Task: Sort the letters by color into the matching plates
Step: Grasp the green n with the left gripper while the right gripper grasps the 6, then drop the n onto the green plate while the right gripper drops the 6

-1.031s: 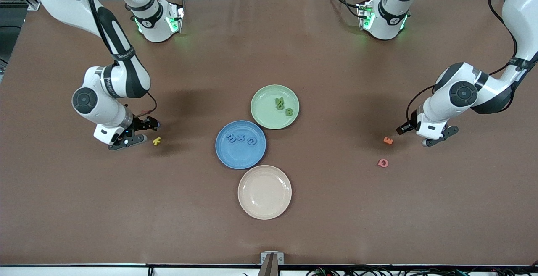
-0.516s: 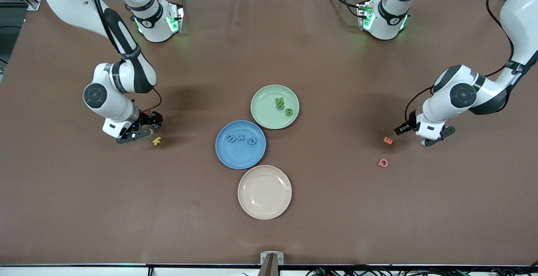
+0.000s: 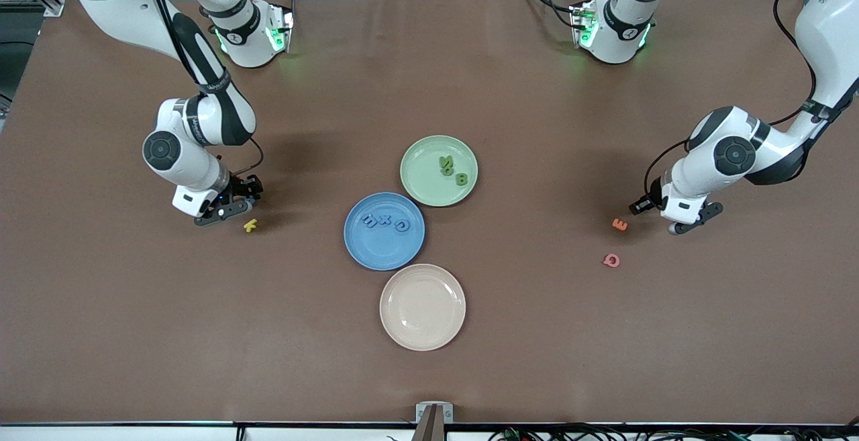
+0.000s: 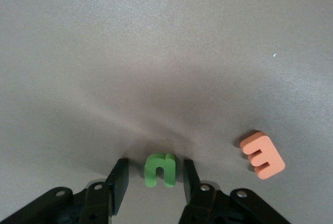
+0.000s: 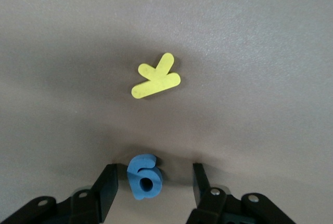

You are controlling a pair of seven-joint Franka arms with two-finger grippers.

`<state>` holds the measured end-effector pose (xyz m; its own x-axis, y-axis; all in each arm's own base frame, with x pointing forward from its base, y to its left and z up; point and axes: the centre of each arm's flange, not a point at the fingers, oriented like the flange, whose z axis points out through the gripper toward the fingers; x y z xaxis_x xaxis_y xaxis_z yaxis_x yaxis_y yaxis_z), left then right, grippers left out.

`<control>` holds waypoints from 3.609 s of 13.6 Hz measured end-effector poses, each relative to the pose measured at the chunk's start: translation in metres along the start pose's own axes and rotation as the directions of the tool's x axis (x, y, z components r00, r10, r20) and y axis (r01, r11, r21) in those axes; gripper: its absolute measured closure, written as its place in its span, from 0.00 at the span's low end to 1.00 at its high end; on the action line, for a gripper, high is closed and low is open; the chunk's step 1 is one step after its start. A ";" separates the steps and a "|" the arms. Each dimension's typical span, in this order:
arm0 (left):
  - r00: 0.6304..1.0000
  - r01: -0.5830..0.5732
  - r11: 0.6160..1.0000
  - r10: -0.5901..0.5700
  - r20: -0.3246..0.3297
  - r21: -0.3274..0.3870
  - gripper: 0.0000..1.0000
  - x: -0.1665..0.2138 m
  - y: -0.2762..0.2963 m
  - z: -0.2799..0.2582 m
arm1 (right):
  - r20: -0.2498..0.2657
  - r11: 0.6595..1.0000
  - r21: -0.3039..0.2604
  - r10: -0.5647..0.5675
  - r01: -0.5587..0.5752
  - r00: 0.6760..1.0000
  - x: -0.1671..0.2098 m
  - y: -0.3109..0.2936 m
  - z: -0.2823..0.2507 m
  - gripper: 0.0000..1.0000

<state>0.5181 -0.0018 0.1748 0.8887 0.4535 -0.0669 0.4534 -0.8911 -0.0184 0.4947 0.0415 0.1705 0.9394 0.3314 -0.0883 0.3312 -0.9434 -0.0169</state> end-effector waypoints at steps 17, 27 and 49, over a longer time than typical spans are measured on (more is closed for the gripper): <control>0.972 -0.213 0.976 0.208 -0.112 -0.038 0.74 -0.096 0.160 -0.099 | -0.005 0.998 0.000 0.062 -0.062 0.998 0.027 -0.023 -0.022 0.73; 0.995 -0.021 0.998 0.015 -0.100 -0.063 0.74 -0.293 0.312 -0.069 | 0.119 0.872 0.063 0.476 -0.485 0.871 0.182 -0.164 -0.127 0.73; 0.972 -0.068 0.996 0.055 -0.230 -0.049 0.00 -0.132 0.305 -0.108 | 0.031 0.759 0.100 0.644 -0.644 0.764 0.237 -0.272 -0.058 0.49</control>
<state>0.5465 -0.3316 0.2859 0.9040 0.3950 0.1636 0.3947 -0.9181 0.0355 0.6320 0.3776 0.2116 0.9285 -0.3549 -0.1088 -0.3622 -0.9305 -0.0553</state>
